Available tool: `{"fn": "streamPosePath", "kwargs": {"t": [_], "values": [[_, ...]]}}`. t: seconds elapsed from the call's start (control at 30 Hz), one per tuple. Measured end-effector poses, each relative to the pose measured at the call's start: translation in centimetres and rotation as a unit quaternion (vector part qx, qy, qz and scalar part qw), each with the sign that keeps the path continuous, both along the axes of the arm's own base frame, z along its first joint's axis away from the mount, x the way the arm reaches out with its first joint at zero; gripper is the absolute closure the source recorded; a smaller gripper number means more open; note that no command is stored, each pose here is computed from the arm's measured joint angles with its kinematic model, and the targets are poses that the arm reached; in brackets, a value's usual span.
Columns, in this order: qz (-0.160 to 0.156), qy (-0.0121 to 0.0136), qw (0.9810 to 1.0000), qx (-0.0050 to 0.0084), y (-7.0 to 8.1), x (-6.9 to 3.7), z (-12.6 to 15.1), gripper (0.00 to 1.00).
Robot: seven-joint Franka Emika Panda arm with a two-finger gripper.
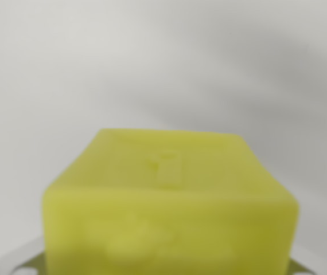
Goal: Pick yellow cube
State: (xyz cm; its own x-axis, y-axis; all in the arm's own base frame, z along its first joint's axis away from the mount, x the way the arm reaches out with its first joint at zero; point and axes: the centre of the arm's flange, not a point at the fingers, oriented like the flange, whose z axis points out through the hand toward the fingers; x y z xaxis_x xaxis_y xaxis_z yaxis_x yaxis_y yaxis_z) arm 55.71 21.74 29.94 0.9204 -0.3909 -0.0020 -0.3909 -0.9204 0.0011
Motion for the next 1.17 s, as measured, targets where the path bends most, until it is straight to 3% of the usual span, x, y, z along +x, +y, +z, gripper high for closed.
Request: {"fn": "streamPosePath", "kwargs": {"t": [0.8, 1.17], "values": [[0.0, 0.0, 1.0, 0.0001, 0.0, 0.0, 6.0, 1.0], [0.0, 0.0, 1.0, 0.0001, 0.0, 0.0, 6.4, 1.0]]}}
